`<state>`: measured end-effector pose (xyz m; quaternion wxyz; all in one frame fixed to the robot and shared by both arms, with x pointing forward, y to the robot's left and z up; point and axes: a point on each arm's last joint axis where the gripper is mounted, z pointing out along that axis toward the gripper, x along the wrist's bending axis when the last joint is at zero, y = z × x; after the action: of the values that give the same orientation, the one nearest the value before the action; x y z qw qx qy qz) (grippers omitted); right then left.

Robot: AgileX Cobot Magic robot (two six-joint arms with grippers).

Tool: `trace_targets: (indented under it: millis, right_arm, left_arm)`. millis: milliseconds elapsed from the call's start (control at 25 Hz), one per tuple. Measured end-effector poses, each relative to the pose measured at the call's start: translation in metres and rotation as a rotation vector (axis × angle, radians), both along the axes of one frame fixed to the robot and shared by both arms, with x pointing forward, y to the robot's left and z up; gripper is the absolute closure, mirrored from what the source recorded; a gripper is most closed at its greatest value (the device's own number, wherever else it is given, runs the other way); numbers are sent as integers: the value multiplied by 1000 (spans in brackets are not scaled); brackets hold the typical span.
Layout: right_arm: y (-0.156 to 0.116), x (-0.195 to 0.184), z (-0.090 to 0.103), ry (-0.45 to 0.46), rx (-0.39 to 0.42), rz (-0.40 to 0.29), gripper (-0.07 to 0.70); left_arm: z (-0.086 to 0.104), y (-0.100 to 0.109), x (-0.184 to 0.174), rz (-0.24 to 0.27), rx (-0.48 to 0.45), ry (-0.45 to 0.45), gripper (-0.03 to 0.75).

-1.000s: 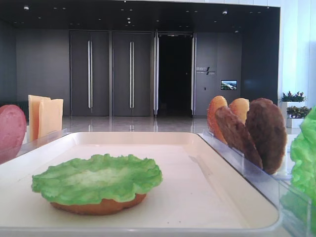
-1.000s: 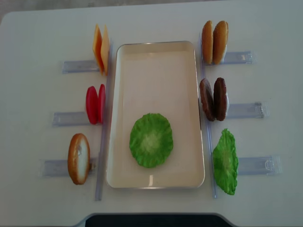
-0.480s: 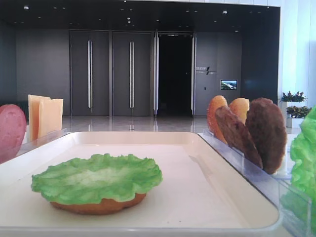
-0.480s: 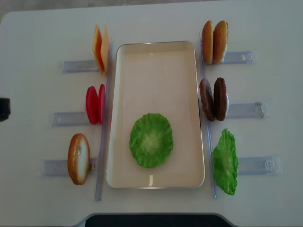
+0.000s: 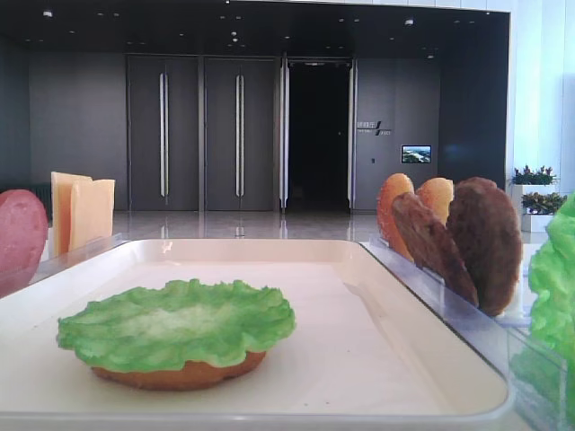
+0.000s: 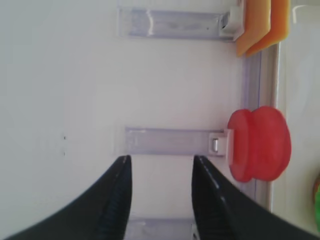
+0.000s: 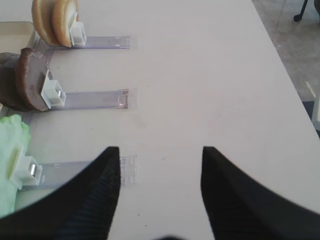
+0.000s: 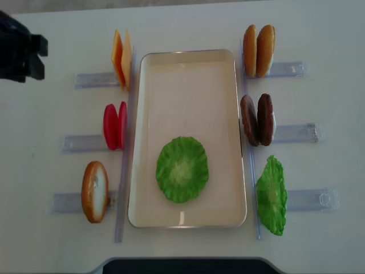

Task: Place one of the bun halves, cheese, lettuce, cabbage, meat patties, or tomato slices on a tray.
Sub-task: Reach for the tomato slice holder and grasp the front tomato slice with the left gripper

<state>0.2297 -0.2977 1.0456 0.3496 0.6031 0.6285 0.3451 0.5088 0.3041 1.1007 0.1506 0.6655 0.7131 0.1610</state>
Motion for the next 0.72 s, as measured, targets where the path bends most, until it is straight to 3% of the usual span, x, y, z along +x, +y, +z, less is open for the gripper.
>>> trace_targets:
  millis: [240, 480, 600, 720]
  right_arm:
    - [0, 0, 0, 0, 0, 0, 253]
    - [0, 0, 0, 0, 0, 0, 253]
    - [0, 0, 0, 0, 0, 0, 253]
    - [0, 0, 0, 0, 0, 0, 253]
  left_arm:
    - [-16, -5, 33, -3, -53, 37, 402]
    - [-24, -7, 38, -9, -67, 57, 402]
    - [-24, -14, 39, -32, -65, 58, 402]
    - [-27, -35, 39, -86, -65, 65, 402]
